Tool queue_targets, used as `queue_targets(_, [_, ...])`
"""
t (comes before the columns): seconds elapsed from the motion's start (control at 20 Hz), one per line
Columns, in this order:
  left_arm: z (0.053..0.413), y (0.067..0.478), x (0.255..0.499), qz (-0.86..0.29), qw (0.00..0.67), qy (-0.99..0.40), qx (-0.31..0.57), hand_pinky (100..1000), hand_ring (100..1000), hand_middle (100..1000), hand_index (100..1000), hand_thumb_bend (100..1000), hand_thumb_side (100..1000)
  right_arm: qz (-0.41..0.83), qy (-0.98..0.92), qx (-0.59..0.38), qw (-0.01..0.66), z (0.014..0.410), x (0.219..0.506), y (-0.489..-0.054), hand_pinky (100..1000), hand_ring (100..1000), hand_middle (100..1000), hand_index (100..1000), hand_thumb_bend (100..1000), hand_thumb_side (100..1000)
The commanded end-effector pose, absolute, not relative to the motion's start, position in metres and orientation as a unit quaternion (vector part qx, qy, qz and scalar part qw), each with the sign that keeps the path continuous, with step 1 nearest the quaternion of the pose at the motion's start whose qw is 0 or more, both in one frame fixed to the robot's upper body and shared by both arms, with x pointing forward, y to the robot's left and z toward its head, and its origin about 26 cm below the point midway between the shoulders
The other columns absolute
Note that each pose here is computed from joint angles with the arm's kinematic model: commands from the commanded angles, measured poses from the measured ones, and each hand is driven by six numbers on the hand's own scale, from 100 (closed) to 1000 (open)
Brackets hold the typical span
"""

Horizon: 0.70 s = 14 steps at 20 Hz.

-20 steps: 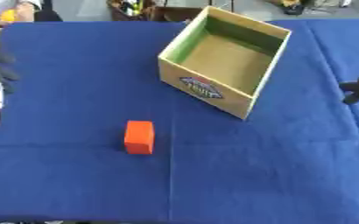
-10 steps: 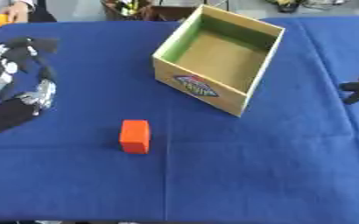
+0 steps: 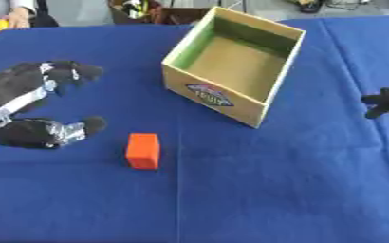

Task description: Pick up objects on the table and place them in the box.

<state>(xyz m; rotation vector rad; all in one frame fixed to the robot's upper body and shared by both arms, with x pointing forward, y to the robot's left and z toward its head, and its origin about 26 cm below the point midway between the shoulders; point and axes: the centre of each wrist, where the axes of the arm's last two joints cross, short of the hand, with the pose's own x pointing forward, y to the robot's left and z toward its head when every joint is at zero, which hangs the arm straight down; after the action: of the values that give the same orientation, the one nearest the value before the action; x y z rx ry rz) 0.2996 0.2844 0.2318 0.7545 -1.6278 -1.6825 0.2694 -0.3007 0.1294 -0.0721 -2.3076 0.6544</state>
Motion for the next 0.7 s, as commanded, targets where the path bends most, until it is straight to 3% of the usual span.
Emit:
queue_targets(0.05, [0.244,0.282,0.297,-0.674,0.321,-0.596,0.297,639,799,875,1000,757,964,0.264,-0.898,-0.029,0.351,0.136,0.269,-0.298,938,821,579,856,100,985])
queue_targets(0.7, [0.244,0.261,0.299,-0.744,0.323,-0.515,0.277,614,762,842,1000,736,897,0.271,-0.893,-0.027,0.357,0.135,0.268,-0.296,942,823,577,853,100,998])
